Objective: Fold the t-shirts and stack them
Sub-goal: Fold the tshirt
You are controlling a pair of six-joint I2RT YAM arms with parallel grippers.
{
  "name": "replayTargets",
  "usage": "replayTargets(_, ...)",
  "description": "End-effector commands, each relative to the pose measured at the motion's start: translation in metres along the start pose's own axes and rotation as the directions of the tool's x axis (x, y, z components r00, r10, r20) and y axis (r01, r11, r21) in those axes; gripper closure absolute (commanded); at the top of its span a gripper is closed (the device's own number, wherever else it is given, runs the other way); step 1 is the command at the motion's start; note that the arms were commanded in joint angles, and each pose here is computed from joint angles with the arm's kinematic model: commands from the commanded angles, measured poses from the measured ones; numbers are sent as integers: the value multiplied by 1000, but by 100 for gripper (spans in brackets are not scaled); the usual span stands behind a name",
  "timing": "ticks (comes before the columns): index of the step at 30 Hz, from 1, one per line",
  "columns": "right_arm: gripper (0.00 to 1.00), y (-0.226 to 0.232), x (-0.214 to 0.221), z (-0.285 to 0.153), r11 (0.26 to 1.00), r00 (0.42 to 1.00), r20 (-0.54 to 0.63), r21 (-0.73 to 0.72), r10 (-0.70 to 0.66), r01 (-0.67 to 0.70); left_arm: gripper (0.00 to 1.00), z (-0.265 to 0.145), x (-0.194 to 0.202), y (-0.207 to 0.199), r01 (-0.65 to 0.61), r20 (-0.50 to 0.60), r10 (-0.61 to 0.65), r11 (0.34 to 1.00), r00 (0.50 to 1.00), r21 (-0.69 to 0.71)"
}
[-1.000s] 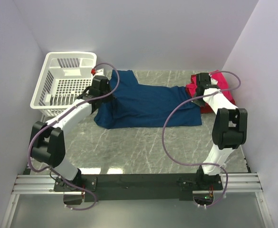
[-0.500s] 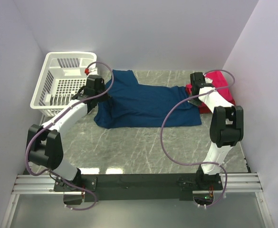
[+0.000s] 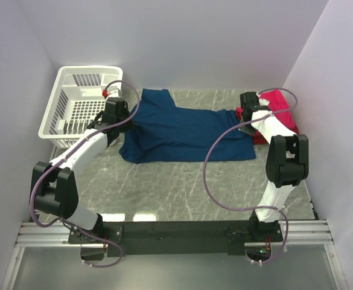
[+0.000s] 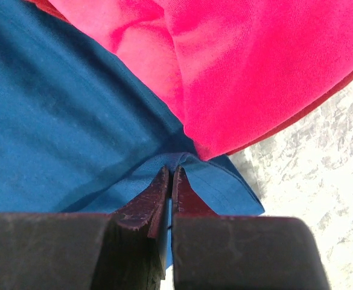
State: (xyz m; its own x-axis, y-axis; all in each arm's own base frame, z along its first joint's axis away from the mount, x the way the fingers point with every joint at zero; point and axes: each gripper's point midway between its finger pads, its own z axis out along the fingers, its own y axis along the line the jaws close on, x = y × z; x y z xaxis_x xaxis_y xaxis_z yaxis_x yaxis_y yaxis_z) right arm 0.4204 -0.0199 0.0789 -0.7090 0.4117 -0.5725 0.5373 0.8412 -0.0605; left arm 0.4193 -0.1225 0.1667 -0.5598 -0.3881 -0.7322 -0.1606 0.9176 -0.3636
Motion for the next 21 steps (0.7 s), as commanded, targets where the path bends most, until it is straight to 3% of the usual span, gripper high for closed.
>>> replayTargets(1, 100, 0, -15, -6, 1000, 999, 46, 19, 7, -8, 99, -14, -21, -1, 27, 69, -28, 999, 997, 19)
replayTargets(18, 100, 8, -12, 0, 1000, 999, 29, 13, -15, 15, 100, -7, -28, -3, 43, 65, -46, 998, 997, 38)
replayTargets(21, 95, 15, -13, -3, 999, 999, 18, -22, -28, 28, 81, 1, -28, -7, 47, 47, -49, 998, 998, 47)
